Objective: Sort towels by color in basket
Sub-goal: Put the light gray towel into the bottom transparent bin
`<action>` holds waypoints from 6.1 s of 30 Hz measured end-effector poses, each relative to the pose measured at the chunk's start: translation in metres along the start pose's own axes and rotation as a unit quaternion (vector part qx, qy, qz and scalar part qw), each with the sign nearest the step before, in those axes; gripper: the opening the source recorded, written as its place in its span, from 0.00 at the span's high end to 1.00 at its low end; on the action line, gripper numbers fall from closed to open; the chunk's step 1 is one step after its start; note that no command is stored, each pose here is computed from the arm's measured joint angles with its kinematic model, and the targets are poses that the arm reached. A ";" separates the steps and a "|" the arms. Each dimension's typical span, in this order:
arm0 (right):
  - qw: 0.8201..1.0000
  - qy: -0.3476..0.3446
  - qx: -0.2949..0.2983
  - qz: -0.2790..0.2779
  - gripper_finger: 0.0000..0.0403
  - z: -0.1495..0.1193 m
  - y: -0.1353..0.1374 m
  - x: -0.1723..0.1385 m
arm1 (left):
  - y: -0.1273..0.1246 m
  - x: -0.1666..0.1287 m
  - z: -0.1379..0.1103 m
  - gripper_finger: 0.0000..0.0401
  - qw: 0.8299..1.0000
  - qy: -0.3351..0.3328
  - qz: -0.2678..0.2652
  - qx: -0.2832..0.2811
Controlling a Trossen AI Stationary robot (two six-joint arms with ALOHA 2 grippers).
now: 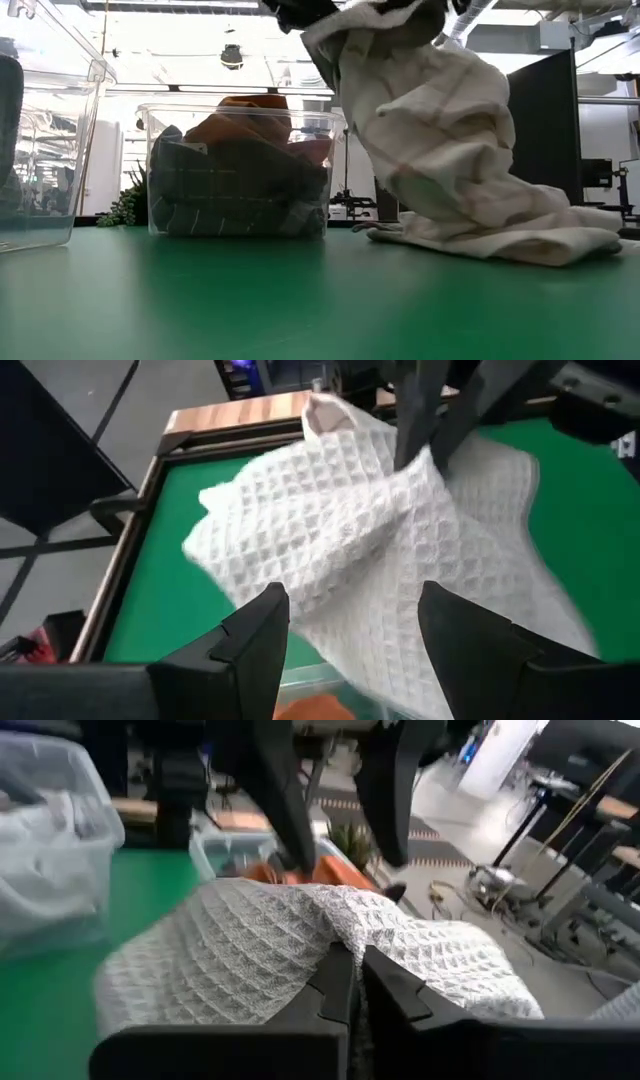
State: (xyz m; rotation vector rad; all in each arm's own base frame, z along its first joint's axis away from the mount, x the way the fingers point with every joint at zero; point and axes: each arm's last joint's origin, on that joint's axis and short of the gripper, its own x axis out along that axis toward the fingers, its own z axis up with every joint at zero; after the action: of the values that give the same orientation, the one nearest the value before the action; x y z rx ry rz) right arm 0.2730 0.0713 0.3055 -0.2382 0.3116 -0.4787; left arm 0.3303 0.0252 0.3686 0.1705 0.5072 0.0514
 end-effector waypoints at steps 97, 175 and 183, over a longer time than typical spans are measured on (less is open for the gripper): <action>0.987 0.037 0.034 -0.154 0.46 -0.009 -0.046 -0.025 | -0.130 -0.186 -0.001 1.00 0.888 0.367 -0.233 -0.146; 0.991 0.025 0.084 -0.106 0.46 -0.014 -0.036 -0.027 | -0.220 -0.093 -0.162 0.53 0.844 0.404 -0.185 0.300; 0.991 0.025 0.083 -0.105 0.46 -0.014 -0.035 -0.028 | -0.211 -0.108 -0.150 0.53 0.829 0.458 -0.167 0.275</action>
State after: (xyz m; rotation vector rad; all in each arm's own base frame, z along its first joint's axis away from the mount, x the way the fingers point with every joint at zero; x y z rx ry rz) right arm 0.2304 0.0521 0.3097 -0.0961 0.2942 -0.7155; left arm 0.1647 -0.1702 0.2540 0.6351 1.5137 -0.3845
